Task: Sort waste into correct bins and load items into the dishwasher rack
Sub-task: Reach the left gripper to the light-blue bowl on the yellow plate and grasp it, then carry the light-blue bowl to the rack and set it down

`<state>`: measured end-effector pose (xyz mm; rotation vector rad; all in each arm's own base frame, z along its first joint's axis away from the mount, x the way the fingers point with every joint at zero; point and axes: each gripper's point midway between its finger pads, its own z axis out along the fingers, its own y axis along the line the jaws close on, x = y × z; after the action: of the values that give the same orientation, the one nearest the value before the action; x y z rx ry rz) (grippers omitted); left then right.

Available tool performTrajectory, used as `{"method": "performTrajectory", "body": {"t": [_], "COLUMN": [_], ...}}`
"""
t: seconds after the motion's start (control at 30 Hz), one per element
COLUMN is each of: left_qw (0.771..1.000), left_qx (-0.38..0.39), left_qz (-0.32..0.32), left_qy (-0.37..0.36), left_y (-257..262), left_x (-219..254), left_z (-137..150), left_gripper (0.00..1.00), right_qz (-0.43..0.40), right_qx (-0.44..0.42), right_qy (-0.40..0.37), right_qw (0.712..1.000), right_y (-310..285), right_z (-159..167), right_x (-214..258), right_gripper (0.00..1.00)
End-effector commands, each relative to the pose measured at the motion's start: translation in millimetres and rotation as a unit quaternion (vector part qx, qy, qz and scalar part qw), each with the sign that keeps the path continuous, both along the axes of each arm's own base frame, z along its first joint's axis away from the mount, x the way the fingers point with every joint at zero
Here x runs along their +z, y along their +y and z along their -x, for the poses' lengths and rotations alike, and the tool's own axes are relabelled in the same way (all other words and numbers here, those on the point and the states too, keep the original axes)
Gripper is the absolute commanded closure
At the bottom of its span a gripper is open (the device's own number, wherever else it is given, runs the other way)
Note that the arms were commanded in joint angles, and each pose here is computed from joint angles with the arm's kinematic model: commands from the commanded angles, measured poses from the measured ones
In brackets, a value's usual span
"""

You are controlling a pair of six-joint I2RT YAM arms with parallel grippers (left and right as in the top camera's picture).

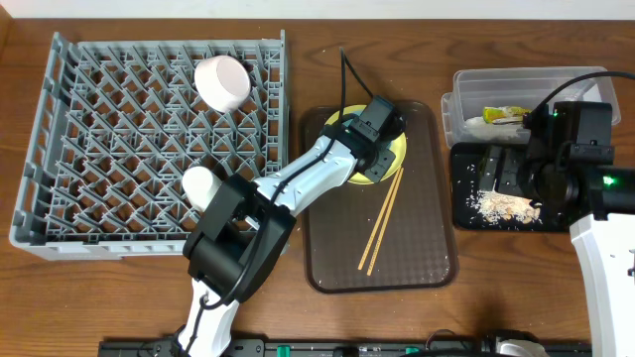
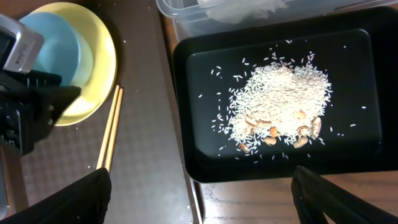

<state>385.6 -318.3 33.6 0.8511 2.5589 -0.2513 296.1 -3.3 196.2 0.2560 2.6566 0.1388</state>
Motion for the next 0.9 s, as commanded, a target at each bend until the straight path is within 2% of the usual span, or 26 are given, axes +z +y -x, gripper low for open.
{"method": "performTrajectory", "body": {"t": [0.0,0.03,0.13,0.37,0.57,0.67,0.77,0.87], "left_qw": [1.0,1.0,1.0,1.0,0.999,0.995,0.99,0.975], "left_qx": [0.001,0.001,0.001,0.001,0.023,0.073,0.077,0.071], "left_qz": [-0.006,-0.006,-0.006,0.0,0.018,0.059,0.122,0.211], "left_qy": [-0.003,-0.003,-0.004,-0.01,-0.028,-0.025,-0.009,0.024], "left_y": [3,3,2,6,32,59,77,94], "left_x": [-1,-1,0,27,98,137,169,195], "left_z": [-1,-1,-1,2,12,13,15,15], "left_gripper": [0.81,0.87,0.94,0.94,0.94,0.94,0.94,0.94], "right_qz": [0.0,0.0,0.0,0.001,0.004,0.004,0.004,0.004], "right_qx": [-0.006,-0.006,-0.006,-0.005,0.002,0.002,0.001,0.001], "right_qy": [-0.006,-0.006,-0.004,-0.003,-0.003,-0.003,-0.003,-0.003], "right_qw": [1.0,1.0,1.0,1.0,1.0,1.0,1.0,1.0], "right_y": [-3,-2,-2,-2,-2,-2,-2,-2], "right_z": [-1,-1,0,0,0,0,0,0], "right_x": [5,5,4,4,4,4,4,4], "right_gripper": [0.09,0.09,0.1,0.1,0.1,0.1,0.1,0.1]}}
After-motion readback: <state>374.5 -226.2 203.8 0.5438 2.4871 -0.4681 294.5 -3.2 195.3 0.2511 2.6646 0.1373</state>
